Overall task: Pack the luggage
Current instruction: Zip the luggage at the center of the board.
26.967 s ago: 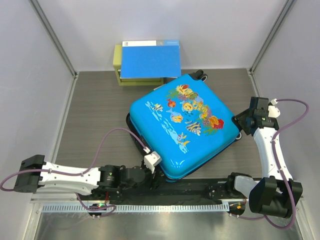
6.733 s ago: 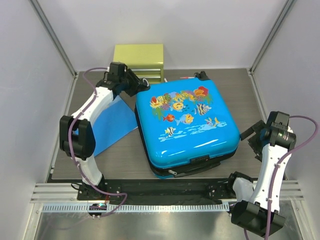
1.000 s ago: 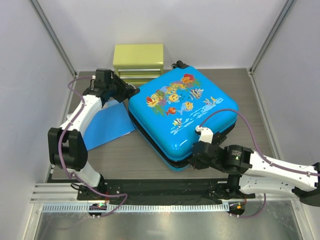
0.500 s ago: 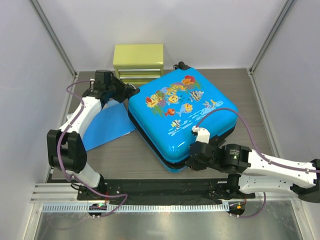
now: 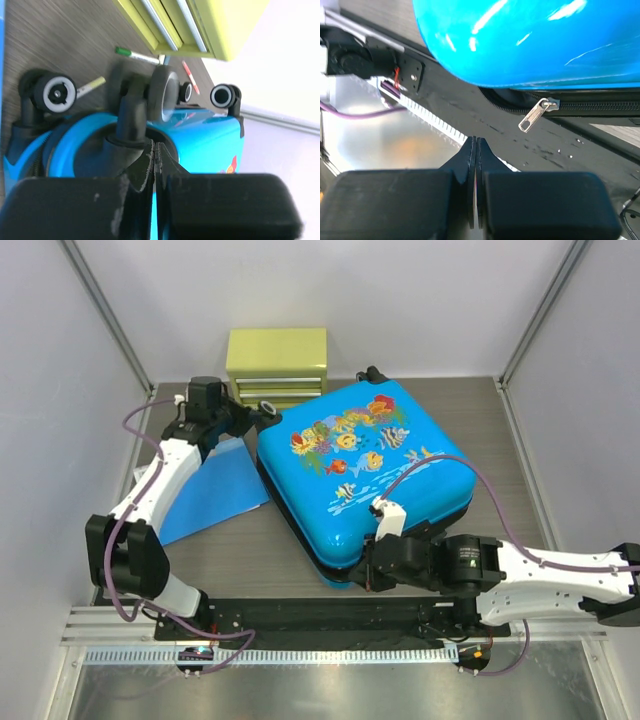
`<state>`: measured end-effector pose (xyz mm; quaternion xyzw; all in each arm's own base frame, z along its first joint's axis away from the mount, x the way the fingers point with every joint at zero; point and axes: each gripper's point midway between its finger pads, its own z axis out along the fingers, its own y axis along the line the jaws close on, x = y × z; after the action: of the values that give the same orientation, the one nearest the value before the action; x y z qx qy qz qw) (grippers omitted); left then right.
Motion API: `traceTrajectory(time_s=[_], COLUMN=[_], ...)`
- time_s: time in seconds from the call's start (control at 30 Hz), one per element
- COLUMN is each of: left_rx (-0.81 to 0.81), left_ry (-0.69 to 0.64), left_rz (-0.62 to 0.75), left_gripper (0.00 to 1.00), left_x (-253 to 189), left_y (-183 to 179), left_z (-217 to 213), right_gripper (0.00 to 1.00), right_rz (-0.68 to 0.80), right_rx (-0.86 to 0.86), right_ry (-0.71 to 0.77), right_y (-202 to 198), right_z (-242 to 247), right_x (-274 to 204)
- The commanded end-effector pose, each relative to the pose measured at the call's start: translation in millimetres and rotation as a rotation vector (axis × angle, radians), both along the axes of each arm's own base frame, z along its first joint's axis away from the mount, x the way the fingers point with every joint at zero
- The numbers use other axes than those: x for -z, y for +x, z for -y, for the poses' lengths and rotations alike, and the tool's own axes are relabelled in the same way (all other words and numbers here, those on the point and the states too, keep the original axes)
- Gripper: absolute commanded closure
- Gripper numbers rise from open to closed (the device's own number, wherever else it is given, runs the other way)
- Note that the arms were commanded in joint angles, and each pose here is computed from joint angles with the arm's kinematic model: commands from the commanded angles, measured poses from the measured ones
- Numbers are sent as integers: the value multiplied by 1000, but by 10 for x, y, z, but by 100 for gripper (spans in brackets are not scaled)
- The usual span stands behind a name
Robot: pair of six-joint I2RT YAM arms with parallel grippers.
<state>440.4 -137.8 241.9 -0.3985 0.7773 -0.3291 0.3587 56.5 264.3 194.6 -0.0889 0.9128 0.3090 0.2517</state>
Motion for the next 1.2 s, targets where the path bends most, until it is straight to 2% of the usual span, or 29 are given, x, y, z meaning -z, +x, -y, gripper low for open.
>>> traceTrajectory(time_s=[0.0, 0.1, 0.13, 0.17, 0.23, 0.27, 0.3, 0.37, 0.4, 0.47, 0.5, 0.57, 0.6, 0.63, 0.7, 0.73, 0.83, 1.03, 1.17], left_rx=[5, 19, 18, 24, 71, 95, 115, 169, 183, 253, 279, 363, 390, 422, 452, 472, 499, 523, 562], left_ry=[-23, 4, 17, 38, 68, 82, 99, 179, 195, 237, 242, 270, 280, 304, 309, 303, 286, 333, 313], left_rz=[63, 102, 127, 133, 164, 145, 162, 158, 185, 139, 156, 86, 104, 67, 69, 37, 10, -59, -110], left_gripper=[100, 100, 100, 99, 85, 79, 72, 66, 56, 52, 50, 48, 47, 47, 45, 45, 45, 44, 44], left_x=[-241, -368, -482, -523, -690, -672, -778, -767, -888, -695, -780, -492, -552, -357, -328, -154, 0, 367, 588], left_y=[-3, -26, -15, -28, 18, 27, 109, 128, 163, 249, 312, 390, 414, 468, 518, 567, 612, 674, 613], left_z=[50, 36, 15, -5, 0, 8, 29, 47, 73, 138, 193, 319, 425, 479, 598, 652, 727, 710, 760], right_gripper=[99, 96, 92, 84, 75, 66, 62, 54, 49, 44, 44, 41, 40, 39, 37, 36, 34, 33, 32], right_rz=[23, 30, 52, 56, 79, 66, 68, 68, 64, 53, 36, 17, -12, -20, -37, -36, 2, 70, 138], right_rx=[91, 115, 141, 166, 235, 274, 292, 375, 411, 501, 540, 583, 626, 641, 690, 703, 770, 889, 920], right_ry=[73, 60, 79, 90, 101, 115, 81, 99, 52, 49, 30, -13, -36, -67, -78, -75, -25, 72, 50], right_y=[119, 152, 202, 233, 319, 337, 342, 412, 420, 467, 462, 454, 430, 419, 419, 427, 521, 686, 771], right_z=[-9, 40, 69, 99, 258, 310, 431, 569, 722, 883, 974, 1063, 1128, 1167, 1217, 1240, 1382, 1612, 1653], right_x=[-183, -223, -333, -381, -502, -540, -513, -614, -556, -575, -529, -411, -326, -226, -91, -62, -76, -3, 65])
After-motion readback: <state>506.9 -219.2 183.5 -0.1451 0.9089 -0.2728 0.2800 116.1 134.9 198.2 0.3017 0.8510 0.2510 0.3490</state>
